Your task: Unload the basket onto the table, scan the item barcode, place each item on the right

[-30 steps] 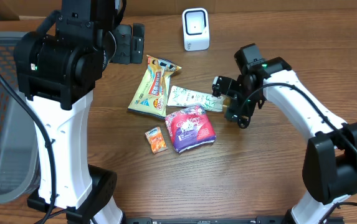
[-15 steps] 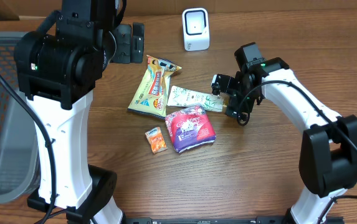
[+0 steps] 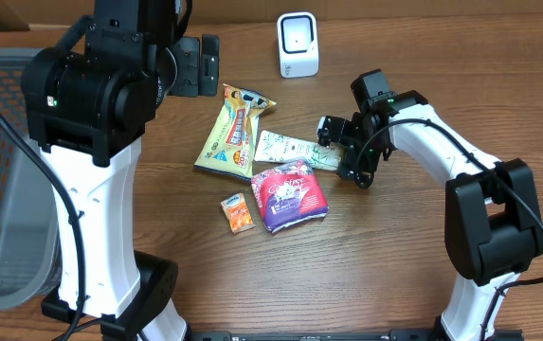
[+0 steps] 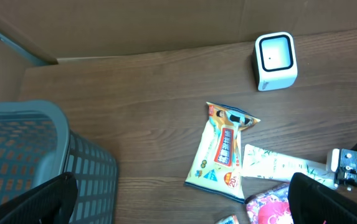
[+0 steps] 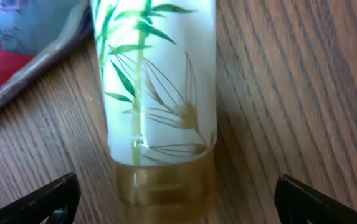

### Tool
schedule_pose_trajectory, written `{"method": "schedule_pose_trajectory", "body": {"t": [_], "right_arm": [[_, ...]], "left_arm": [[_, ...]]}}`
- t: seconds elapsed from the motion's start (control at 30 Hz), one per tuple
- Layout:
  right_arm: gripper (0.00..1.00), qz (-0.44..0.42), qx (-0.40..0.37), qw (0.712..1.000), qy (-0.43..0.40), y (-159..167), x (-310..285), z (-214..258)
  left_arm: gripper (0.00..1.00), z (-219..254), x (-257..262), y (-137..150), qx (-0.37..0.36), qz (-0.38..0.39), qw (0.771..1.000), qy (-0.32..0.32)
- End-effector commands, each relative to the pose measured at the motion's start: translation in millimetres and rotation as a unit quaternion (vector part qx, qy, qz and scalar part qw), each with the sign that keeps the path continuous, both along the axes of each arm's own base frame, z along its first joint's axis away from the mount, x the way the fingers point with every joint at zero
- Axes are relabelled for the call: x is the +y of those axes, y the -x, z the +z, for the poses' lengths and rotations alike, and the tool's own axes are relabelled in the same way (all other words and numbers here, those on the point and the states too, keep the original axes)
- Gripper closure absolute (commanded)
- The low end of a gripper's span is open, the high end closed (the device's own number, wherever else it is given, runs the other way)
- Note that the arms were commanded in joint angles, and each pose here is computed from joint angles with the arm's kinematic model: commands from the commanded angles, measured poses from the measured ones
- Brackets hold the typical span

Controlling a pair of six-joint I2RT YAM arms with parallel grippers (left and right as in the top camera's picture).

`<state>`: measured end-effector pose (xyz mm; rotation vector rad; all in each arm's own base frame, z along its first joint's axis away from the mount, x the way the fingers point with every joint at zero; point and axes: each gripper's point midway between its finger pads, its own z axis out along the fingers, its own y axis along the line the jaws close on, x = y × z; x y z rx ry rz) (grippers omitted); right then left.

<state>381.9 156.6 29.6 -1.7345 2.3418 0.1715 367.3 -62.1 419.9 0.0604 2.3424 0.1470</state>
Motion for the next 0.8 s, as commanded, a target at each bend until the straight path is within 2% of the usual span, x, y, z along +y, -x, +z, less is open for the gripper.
{"method": "schedule_pose_trajectory", "body": {"t": [0.0,0.33,0.37,0.43,0.47,0.57,0.7,0.77], "right_arm": [[0.0,0.008,0.016,1.0,-0.021,5,10,-8],[0.0,-0.027,0.016,0.999,-0.038,-6,17,-24],[0.03,-0.032,0.016,0.999,-0.039,-7,17,-24],[0.15,-0.043,0.014,0.998,-0.041,-9,18,-24],[0.32,-0.057,0.015,0.997,-0.044,-11,19,-23],[0.49,-0.096,0.022,0.994,-0.051,-12,20,-22],[0.52,-0.126,0.024,0.989,-0.068,-14,24,-14],[0.58,-0.151,0.022,0.985,-0.076,-17,25,-7]], "left_arm": [[0.0,-7,2,-5,0.008,0.015,1.0,0.002],[0.0,-7,2,-5,0.009,0.015,1.0,0.002],[0.0,-7,2,-5,0.009,0.014,1.0,0.001],[0.0,-7,2,-5,0.009,0.015,1.0,0.002],[0.0,-7,2,-5,0.009,0.015,1.0,0.002],[0.0,-7,2,-5,0.009,0.014,1.0,0.001],[0.0,-7,2,-5,0.009,0.014,1.0,0.001],[0.0,-7,2,-5,0.009,0.015,1.0,0.001]]}}
